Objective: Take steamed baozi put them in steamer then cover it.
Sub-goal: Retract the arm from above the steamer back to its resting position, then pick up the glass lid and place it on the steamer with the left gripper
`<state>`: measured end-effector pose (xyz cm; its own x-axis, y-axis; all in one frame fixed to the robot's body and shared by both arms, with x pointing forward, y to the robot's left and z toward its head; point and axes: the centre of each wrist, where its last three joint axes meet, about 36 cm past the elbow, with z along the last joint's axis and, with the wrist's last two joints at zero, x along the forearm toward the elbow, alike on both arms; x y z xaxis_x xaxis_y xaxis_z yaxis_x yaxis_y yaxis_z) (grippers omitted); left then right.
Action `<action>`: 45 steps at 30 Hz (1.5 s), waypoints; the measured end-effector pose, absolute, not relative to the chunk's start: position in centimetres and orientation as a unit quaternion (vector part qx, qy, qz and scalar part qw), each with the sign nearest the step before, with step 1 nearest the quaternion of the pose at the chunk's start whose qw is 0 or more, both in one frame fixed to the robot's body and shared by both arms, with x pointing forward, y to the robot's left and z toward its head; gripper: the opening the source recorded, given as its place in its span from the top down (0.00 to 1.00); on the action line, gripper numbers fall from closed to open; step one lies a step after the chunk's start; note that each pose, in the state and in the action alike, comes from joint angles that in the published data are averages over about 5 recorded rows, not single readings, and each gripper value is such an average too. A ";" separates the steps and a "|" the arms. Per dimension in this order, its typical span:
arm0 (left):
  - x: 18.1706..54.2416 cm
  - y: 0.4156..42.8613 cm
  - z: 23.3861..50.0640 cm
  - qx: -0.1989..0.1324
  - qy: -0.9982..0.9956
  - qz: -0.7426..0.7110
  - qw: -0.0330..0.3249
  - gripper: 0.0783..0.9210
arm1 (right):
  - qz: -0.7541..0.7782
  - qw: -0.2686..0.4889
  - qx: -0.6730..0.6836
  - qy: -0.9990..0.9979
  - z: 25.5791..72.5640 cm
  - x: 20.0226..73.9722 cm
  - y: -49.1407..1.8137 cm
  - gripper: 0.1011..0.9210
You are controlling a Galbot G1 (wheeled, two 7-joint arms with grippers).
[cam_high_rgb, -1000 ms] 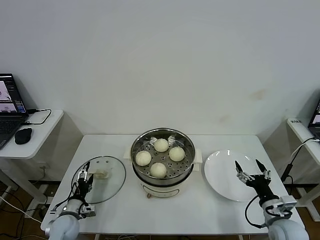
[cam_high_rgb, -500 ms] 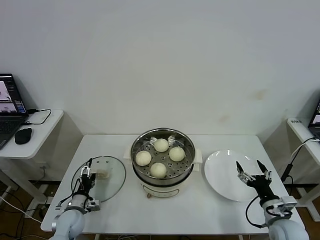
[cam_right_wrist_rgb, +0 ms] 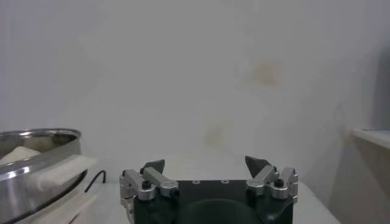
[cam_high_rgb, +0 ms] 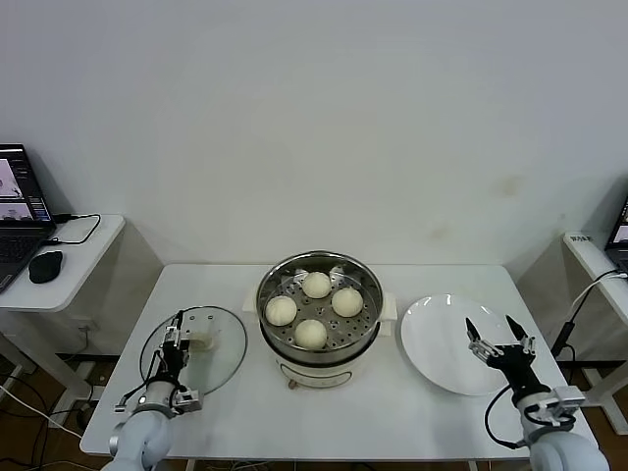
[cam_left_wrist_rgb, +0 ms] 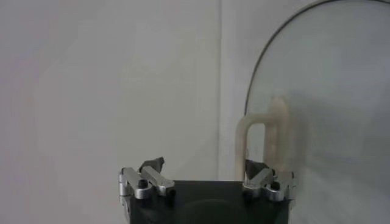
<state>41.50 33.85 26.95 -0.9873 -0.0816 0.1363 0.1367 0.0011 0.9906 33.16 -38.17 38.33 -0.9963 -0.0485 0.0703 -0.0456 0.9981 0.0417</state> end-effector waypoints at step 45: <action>37.1 28.1 40.1 0.124 -0.668 -0.731 0.068 0.95 | -0.027 0.009 0.034 -0.999 40.1 33.9 -37.5 0.12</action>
